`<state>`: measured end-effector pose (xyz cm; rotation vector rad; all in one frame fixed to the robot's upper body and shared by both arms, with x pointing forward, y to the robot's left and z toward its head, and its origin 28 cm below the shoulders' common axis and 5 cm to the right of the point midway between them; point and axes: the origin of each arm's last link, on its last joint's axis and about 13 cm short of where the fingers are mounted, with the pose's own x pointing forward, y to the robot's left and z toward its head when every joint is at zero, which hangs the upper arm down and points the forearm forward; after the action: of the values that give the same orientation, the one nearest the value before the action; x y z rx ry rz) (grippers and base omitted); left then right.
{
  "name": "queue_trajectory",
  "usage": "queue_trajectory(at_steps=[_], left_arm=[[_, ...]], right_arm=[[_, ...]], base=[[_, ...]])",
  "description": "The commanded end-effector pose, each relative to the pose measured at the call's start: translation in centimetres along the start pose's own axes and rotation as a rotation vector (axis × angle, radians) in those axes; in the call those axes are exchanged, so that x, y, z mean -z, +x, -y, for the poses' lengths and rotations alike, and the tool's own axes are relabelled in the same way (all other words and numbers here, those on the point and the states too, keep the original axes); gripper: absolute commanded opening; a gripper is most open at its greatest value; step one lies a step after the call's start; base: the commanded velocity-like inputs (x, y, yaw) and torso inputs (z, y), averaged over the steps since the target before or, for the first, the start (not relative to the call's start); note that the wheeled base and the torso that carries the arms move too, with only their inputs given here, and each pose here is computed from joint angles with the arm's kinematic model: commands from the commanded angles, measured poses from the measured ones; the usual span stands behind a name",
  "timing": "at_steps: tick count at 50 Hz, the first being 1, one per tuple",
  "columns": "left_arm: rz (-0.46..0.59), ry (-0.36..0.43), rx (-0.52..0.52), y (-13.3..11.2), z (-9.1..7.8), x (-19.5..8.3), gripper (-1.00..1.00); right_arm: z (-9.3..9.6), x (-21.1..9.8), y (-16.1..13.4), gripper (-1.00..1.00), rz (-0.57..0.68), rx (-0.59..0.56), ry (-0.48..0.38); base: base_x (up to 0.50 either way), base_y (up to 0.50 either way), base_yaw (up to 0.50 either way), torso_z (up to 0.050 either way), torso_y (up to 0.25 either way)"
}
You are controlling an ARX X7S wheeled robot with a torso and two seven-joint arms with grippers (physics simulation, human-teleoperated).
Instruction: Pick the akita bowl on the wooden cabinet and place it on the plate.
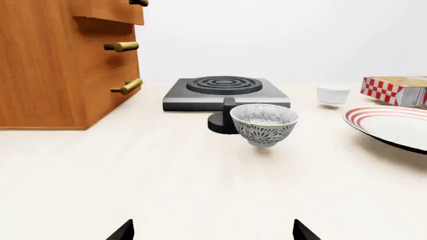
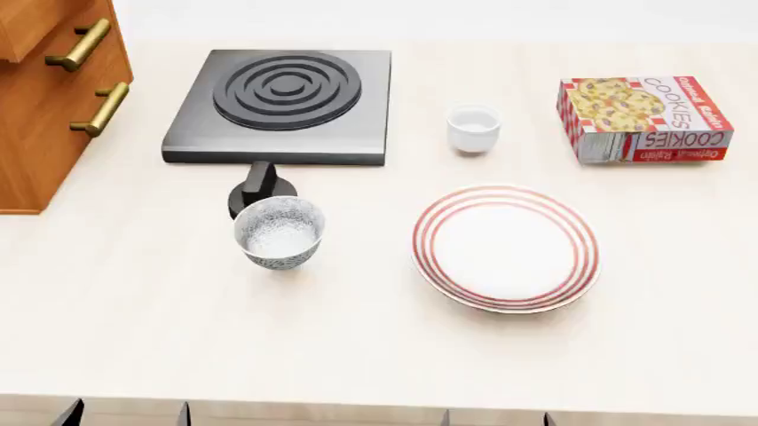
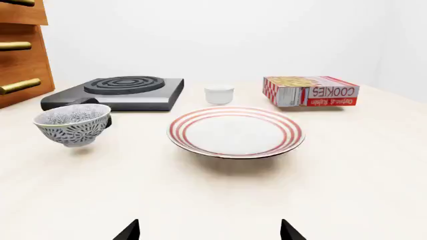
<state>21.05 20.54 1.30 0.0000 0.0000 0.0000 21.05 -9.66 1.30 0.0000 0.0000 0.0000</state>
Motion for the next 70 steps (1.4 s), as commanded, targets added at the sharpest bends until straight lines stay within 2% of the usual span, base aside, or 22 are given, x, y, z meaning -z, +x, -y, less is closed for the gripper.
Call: queue_trajectory(at_steps=[1,9,10,55,58,60,70], left_arm=[[0.000,0.001,0.000,-0.02,0.00,0.00,1.00],[-0.004,0.003,-0.003,0.01,0.01,0.02,1.00],[0.006,-0.046,0.001,0.12,-0.20,-0.10,1.00],[0.005,-0.032,-0.027,0.14,-0.18,-0.11,1.00],[0.012,-0.037,-0.027,0.10,-0.20,-0.13,1.00],[0.014,-0.032,-0.025,0.10,-0.17,-0.11,1.00],[0.008,-0.025,-0.026,0.11,-0.14,-0.07,1.00]], right_arm=[[-0.08,0.00,-0.09,1.00,0.015,-0.004,-0.010],[-0.04,-0.01,-0.10,1.00,0.014,-0.003,-0.003],[-0.02,-0.05,-0.01,1.00,0.008,0.003,-0.001],[0.03,-0.09,0.05,1.00,0.002,0.006,0.005],[0.05,-0.09,-0.01,1.00,0.011,0.001,0.017],[-0.06,-0.06,-0.06,1.00,0.020,-0.001,-0.019],[-0.04,0.01,0.08,1.00,0.006,0.025,-0.038]], base=[[0.00,0.00,0.00,0.000,0.000],[0.00,0.00,0.00,0.000,0.000],[0.00,0.00,0.00,0.050,0.000],[0.00,0.00,0.00,0.050,0.000],[0.00,0.00,0.00,0.002,0.000],[0.00,0.00,0.00,0.000,0.000],[0.00,0.11,0.00,0.000,0.000]])
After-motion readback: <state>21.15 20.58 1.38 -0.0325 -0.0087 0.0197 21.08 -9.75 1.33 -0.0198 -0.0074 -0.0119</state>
